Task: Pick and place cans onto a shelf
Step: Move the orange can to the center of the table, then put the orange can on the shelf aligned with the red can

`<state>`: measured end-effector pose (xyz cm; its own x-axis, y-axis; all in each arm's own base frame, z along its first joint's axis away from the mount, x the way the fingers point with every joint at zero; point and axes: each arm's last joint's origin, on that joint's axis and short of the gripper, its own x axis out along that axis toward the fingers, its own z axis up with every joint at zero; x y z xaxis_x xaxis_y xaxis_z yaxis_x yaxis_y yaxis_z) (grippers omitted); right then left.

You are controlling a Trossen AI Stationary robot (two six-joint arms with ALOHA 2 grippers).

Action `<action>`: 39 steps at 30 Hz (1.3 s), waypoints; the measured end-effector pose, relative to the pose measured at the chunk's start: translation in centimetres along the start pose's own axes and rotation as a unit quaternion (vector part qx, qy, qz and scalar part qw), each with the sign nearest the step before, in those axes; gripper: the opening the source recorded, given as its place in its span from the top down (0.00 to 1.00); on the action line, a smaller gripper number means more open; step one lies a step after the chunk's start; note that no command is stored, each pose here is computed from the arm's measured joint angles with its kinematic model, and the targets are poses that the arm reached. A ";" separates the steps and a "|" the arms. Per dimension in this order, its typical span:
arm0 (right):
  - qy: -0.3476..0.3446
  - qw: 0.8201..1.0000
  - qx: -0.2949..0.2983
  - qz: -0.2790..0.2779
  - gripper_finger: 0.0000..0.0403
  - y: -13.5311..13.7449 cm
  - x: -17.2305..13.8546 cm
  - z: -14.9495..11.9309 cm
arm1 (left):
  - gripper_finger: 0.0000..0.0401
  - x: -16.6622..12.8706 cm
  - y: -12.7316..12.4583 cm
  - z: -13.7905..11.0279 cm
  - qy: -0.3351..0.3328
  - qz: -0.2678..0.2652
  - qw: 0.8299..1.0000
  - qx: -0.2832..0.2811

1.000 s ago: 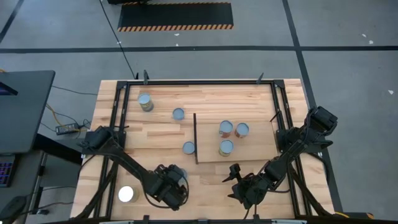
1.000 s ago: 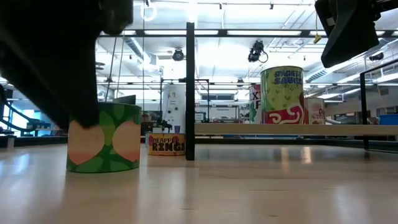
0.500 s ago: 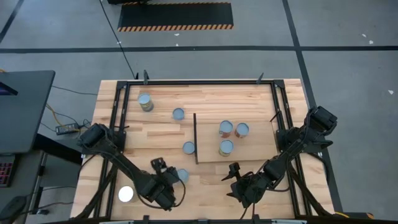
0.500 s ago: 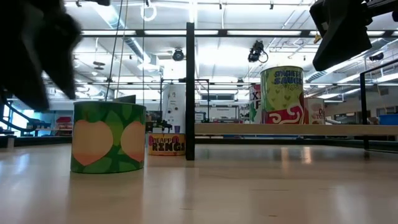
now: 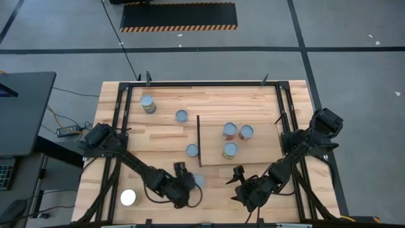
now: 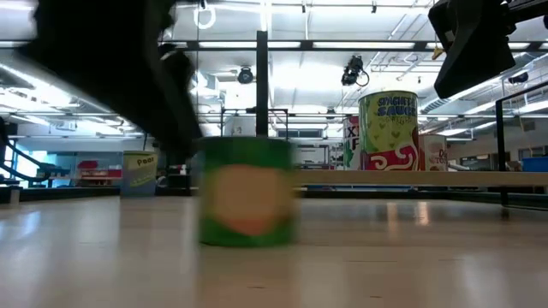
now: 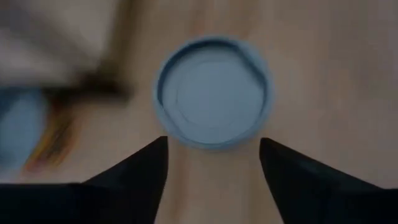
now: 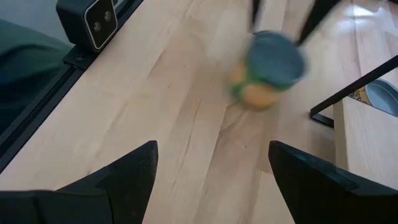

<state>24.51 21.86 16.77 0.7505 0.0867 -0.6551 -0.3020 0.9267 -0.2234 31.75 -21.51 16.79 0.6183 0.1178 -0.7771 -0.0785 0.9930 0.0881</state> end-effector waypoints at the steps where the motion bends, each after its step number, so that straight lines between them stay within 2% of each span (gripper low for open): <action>1: 0.000 1.000 0.000 0.000 0.22 0.0 0.0 0.0 | 0.40 0.1 -0.4 0.5 -0.023 -0.019 1.000 0.007; 5: -0.003 1.000 0.001 0.001 0.22 0.0 0.0 0.1 | 0.48 0.9 -1.4 1.5 -0.076 -0.068 0.995 0.019; 9: -0.011 1.000 0.005 0.000 0.22 0.0 0.0 0.2 | 0.54 0.7 -1.4 2.0 -0.092 -0.078 0.993 0.011; 12: -0.041 0.999 0.026 -0.017 0.22 -0.5 0.2 0.9 | 0.57 -0.1 -1.3 2.2 -0.093 -0.088 0.992 -0.003; 17: -0.071 0.995 0.067 -0.030 0.20 -2.7 1.2 2.1 | 0.59 -0.1 -1.5 1.0 -0.040 -0.086 0.995 -0.043; 19: -0.073 0.995 0.063 -0.021 0.18 -3.4 1.4 3.0 | 0.59 -0.2 -1.5 0.4 -0.017 -0.073 0.996 -0.057; 21: -0.076 0.996 0.054 -0.013 0.15 -3.8 1.6 4.3 | 0.59 -0.1 -1.6 0.1 -0.022 -0.060 0.995 -0.074; 25: -0.049 0.999 0.016 0.001 0.07 -3.8 2.4 5.9 | 0.60 1.1 -1.8 -0.7 -0.030 -0.054 0.995 -0.077; 29: -0.007 1.000 -0.001 0.022 0.01 -3.7 3.8 6.1 | 0.60 3.1 -2.2 -1.3 -0.037 -0.052 0.996 -0.054; 33: 0.016 0.999 -0.004 0.042 0.02 -3.6 5.1 5.5 | 0.60 4.4 -2.9 -0.8 -0.091 -0.073 0.992 -0.041; 39: 0.055 0.996 -0.011 0.069 0.02 -3.4 6.0 4.5 | 0.60 5.2 -2.7 -0.6 -0.102 -0.072 0.992 -0.028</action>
<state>32.65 20.89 16.83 0.6331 0.1706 -0.7550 -0.4111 0.9006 -0.1412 34.75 -23.62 12.12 0.7711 -0.0200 -0.6364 -0.0183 0.9984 -0.0536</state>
